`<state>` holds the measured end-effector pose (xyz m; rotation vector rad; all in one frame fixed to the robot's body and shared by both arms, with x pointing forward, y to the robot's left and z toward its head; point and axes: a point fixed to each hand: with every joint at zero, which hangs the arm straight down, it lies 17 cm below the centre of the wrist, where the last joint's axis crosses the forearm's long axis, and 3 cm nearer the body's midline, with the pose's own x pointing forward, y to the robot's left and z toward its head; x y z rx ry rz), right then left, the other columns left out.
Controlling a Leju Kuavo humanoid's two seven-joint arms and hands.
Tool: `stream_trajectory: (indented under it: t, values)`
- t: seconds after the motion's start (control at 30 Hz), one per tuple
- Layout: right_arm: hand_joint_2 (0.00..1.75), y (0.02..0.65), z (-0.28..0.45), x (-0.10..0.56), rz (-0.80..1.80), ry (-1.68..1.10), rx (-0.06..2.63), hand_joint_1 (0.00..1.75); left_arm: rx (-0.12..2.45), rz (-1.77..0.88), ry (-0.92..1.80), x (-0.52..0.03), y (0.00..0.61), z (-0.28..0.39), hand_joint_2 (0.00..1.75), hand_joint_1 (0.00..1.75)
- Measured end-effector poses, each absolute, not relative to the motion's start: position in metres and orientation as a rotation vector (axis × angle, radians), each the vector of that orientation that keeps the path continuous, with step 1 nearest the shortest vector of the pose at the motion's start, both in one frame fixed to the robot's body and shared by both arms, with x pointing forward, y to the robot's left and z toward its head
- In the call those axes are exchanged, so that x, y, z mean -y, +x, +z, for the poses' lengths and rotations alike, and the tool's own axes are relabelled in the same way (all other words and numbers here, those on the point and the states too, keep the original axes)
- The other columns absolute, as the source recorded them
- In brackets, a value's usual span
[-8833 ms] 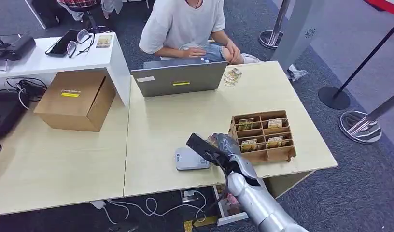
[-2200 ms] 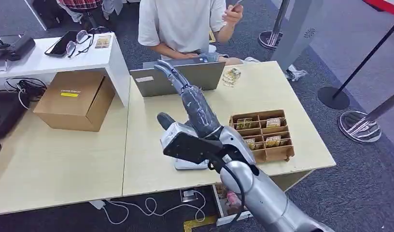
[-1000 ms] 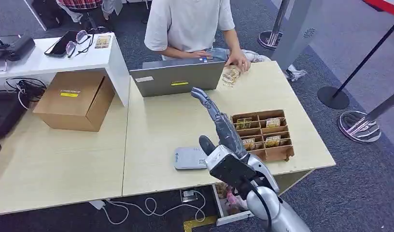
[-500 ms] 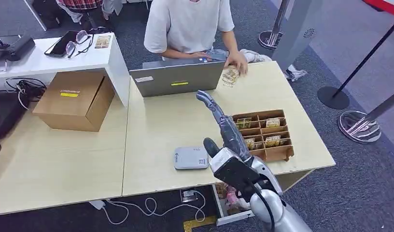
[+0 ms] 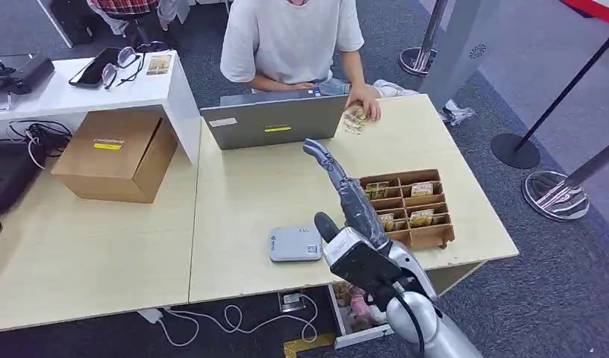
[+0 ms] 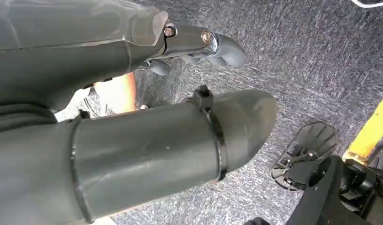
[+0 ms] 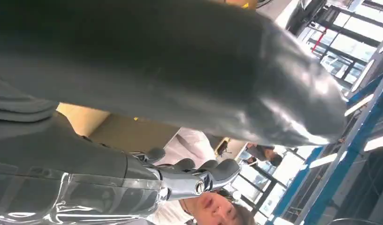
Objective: Pass the card to the sensor for recognition and then transmit it.
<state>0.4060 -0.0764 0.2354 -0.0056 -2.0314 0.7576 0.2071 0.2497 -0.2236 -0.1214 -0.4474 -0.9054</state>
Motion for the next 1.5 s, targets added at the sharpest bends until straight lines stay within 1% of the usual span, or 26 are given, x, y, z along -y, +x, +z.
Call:
stream_trajectory:
  t: [0.83,0.93,1.03,1.13,1.27,1.5]
  values:
    - [0.0,0.411,0.224,0.099,0.761,-0.093,1.997,0.0,0.472,-0.964,-0.143,-0.24,0.218,-0.217,0.0,0.0]
    - [0.0,0.412,0.217,0.105,0.794,-0.167,1.984,0.0,0.469,-0.976,-0.134,-0.244,0.217,-0.218,0.0,0.0]
    - [0.0,0.416,0.205,0.117,0.883,-0.323,1.948,0.0,0.466,-0.984,-0.121,-0.247,0.216,-0.219,0.0,0.0]
    - [0.0,0.418,0.199,0.125,0.923,-0.383,1.927,0.0,0.465,-0.986,-0.118,-0.247,0.215,-0.22,0.0,0.0]
    - [0.0,0.423,0.188,0.138,1.026,-0.54,1.873,0.0,0.462,-0.994,-0.113,-0.248,0.214,-0.221,0.0,0.0]
    - [0.0,0.429,0.174,0.158,1.127,-0.657,1.801,0.0,0.462,-0.967,-0.106,-0.251,0.213,-0.221,0.0,0.0]
